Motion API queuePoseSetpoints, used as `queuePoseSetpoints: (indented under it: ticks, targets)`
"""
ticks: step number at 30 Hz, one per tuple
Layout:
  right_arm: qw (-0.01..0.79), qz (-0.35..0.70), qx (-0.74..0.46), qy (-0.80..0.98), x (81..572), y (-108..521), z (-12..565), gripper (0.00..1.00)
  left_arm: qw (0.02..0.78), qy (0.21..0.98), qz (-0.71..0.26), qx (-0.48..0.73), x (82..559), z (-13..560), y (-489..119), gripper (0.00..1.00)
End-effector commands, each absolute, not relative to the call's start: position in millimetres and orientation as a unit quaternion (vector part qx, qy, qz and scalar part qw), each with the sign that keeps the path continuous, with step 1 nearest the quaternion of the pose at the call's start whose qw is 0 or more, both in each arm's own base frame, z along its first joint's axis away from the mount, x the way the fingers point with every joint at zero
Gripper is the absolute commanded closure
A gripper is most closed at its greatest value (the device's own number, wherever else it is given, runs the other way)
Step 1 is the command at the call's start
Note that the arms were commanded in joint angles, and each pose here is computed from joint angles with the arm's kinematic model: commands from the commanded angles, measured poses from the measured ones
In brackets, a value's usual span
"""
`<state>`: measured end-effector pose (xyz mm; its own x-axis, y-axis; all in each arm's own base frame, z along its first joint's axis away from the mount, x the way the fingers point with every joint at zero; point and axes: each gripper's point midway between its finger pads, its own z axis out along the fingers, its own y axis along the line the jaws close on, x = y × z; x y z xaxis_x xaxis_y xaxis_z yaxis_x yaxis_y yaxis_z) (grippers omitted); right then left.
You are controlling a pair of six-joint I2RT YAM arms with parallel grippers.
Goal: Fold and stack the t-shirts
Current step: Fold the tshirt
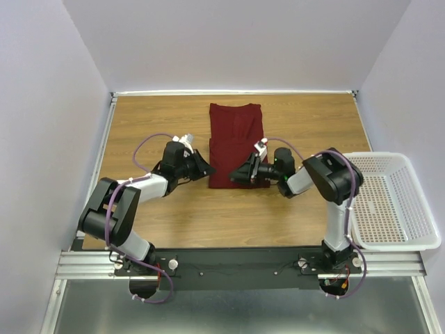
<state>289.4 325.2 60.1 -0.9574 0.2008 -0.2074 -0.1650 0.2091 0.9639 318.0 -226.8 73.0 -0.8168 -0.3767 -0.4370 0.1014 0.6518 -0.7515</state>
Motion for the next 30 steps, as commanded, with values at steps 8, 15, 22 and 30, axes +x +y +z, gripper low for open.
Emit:
queuePoseSetpoints:
  ticks: [8, 15, 22, 30]
  targets:
    - [0.271, 0.646, 0.05, 0.712, 410, 270, 134, 0.45, 0.352, 0.837, -0.413, -0.068, 407, 106, -237, 0.78]
    - [0.282, 0.626, 0.111, 0.718, 469, 247, 88, 0.45, 0.319, 0.85, -0.404, -0.109, 460, 58, -234, 0.79]
    - [0.275, 0.573, 0.213, 0.742, 485, 212, 30, 0.46, 0.284, 0.866, -0.388, -0.141, 479, 23, -225, 0.81]
    - [0.293, 0.501, 0.204, 0.788, 484, 199, 40, 0.46, 0.298, 0.864, -0.377, -0.152, 481, 42, -209, 0.78]
